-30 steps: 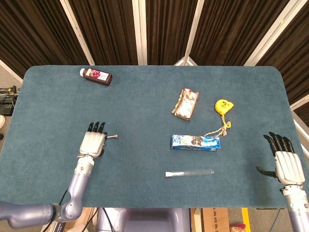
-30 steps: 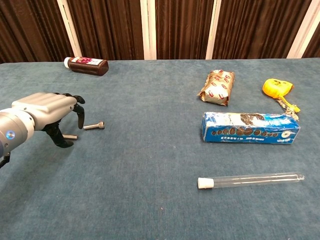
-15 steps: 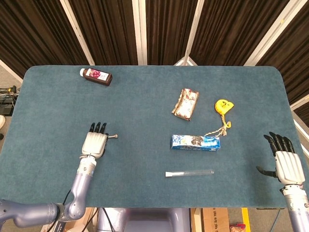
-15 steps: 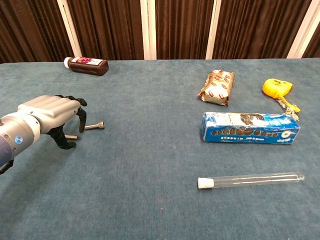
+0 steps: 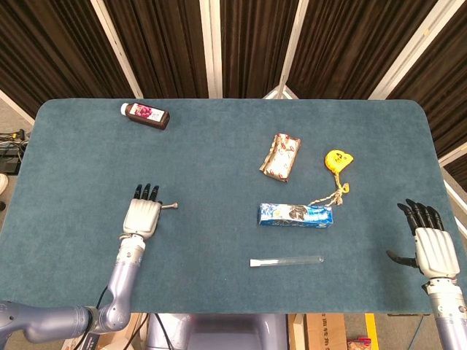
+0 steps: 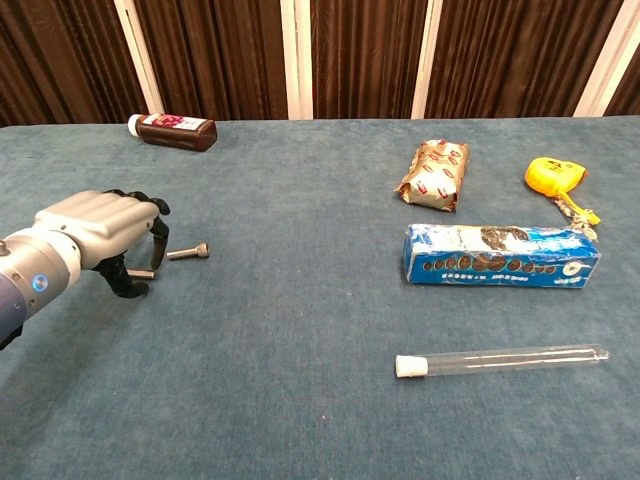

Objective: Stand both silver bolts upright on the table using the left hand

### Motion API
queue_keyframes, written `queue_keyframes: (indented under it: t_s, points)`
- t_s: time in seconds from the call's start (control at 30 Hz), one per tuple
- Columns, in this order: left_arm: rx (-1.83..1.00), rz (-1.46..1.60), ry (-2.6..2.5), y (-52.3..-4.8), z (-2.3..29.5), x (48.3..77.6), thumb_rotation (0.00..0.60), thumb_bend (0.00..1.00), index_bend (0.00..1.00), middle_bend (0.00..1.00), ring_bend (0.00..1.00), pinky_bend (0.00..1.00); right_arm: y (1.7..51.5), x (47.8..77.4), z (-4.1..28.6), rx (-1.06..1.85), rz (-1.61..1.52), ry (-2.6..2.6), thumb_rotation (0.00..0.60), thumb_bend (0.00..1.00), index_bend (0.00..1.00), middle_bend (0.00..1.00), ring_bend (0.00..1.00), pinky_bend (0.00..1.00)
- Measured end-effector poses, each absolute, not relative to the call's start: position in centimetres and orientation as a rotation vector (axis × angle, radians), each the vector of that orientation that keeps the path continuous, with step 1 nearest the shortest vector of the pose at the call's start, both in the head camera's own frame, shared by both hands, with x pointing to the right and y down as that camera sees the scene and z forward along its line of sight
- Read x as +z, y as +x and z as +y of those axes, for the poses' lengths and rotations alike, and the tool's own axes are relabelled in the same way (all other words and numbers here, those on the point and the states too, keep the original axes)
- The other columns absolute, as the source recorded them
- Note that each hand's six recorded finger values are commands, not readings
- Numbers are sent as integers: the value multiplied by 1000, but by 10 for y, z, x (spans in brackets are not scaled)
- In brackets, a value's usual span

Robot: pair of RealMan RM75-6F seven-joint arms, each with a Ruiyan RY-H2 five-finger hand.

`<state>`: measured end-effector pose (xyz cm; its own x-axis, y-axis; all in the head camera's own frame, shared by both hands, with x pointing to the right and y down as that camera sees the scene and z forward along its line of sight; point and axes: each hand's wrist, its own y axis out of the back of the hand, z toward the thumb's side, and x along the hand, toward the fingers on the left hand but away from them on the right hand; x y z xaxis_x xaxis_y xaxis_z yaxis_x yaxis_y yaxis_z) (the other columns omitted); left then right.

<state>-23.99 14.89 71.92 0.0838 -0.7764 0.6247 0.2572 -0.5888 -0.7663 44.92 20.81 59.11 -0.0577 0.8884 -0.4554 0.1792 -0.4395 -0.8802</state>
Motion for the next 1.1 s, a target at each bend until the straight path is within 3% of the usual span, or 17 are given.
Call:
queue_keyframes:
  t_s: [1.1]
  points:
    - [-1646,523,-1545,-239,151,725,600,511,573,104,0,0,450,594,209,1560,-1146,-1642,600,113,147,91,54,0]
